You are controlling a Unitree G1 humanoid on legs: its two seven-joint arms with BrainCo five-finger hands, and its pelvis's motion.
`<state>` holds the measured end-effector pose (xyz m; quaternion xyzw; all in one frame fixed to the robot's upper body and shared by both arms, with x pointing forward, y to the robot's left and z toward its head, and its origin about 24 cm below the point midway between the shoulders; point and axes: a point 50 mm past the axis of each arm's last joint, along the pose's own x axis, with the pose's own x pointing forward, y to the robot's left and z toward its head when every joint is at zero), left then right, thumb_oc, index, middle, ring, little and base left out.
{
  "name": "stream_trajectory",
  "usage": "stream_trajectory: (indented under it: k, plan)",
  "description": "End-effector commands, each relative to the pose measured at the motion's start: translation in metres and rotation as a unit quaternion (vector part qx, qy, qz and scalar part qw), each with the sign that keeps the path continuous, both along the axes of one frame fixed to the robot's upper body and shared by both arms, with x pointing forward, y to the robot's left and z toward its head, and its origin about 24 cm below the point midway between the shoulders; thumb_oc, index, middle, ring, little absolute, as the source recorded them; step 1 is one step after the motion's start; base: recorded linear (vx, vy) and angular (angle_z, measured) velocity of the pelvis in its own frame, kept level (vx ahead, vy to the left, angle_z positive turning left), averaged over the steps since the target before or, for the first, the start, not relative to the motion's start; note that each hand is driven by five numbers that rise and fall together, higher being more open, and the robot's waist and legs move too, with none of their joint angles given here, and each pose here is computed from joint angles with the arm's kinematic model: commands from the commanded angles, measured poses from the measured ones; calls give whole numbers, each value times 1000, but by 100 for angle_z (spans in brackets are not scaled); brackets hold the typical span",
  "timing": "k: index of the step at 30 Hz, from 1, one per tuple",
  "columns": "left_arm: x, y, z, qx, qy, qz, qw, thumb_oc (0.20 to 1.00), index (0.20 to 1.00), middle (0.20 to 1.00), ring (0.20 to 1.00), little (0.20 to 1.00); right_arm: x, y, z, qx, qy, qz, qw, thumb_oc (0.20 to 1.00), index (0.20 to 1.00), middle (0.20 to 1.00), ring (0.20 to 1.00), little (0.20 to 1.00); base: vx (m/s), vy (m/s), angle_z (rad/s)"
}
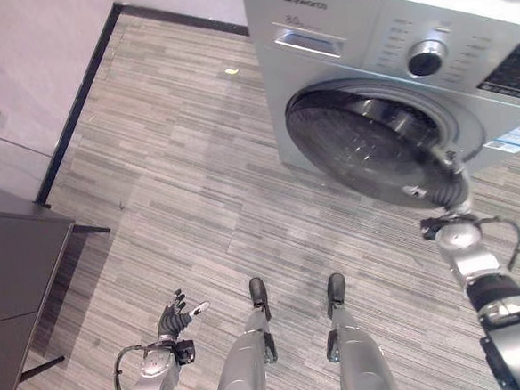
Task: Grab the laundry basket,head to the washer,open it,put in the laundry and shut it.
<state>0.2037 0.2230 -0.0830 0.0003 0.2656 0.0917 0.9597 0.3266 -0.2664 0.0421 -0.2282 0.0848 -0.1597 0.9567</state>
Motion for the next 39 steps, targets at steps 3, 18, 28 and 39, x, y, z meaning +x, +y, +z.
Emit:
stream_trajectory:
  k: [3,18,28,39]
  plan:
    - [1,-6,-5,43,16,-33,998,1000,1000,1000,1000,1000,-6,165,-45,100,75,262,957,1000,1000,1000,1000,1000,-41,-12,-12]
    - [24,-16,245,87,-236,-541,802,1000,1000,1000,1000,1000,-151,71,-174,51,393,182,900,1000,1000,1000,1000,1000,115,-130,25]
    - [44,-55,201,-246,-318,-354,845,1000,1000,1000,1000,1000,-181,73,-188,53,431,164,886,1000,1000,1000,1000,1000,72,-82,-19]
    - [44,-25,111,-32,-104,-412,905,1000,1000,1000,1000,1000,-179,38,-181,66,423,91,899,1000,1000,1000,1000,1000,42,112,0]
